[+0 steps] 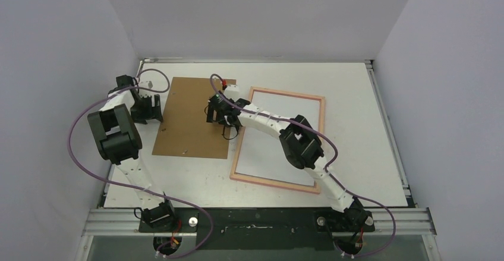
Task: Put the photo into the frame
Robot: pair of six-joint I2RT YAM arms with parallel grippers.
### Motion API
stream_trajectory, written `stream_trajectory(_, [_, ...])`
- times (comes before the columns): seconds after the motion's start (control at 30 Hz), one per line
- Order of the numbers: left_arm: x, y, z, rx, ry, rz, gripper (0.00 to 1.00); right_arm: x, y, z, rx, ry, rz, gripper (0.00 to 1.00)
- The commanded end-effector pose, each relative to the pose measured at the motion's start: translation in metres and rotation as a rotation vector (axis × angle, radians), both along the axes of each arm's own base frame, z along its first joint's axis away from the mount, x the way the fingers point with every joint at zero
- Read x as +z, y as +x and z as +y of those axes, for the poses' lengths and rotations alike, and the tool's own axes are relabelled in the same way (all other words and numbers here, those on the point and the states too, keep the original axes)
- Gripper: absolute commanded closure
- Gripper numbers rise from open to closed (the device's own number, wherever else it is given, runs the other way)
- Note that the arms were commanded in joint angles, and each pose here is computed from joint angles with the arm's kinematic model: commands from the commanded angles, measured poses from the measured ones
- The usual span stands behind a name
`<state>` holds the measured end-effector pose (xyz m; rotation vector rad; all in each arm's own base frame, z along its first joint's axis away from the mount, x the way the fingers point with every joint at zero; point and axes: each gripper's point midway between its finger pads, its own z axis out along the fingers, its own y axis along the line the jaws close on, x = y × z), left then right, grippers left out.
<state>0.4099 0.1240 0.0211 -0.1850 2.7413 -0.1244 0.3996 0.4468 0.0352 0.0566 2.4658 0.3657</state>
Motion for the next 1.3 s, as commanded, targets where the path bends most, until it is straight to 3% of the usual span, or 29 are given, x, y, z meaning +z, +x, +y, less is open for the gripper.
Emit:
stream_trajectory(0.0, [-0.01,0.006,-0.004,0.001,0.002,-0.007,0.29,-0.008,-0.017,0.021,0.027,0.063,0.061,0.1])
stream_trajectory(0.4, [-0.019,-0.001,-0.008,-0.013,-0.018,0.01,0.32,0.021,-0.024,0.04,0.041,0.217,0.086,0.1])
stream_trajectory(0.57, [-0.005,0.01,-0.013,-0.034,-0.094,-0.005,0.58,0.017,-0.022,0.022,0.012,0.196,0.082,0.1])
stream_trajectory(0.73, [-0.014,0.013,-0.009,-0.01,-0.132,0.026,0.63,0.015,-0.024,0.014,0.006,0.187,0.077,0.1])
stream_trajectory(0.87, [-0.004,0.018,-0.002,0.001,-0.148,0.0,0.76,0.017,-0.024,0.012,0.009,0.183,0.07,0.1])
stream_trajectory(1.07, [0.028,0.034,0.026,-0.005,-0.038,-0.084,0.83,0.016,-0.025,0.01,0.007,0.181,0.064,0.1])
stream_trajectory(1.27, [0.008,0.041,0.031,-0.019,0.1,-0.067,0.84,0.017,-0.023,0.008,0.003,0.182,0.06,0.1])
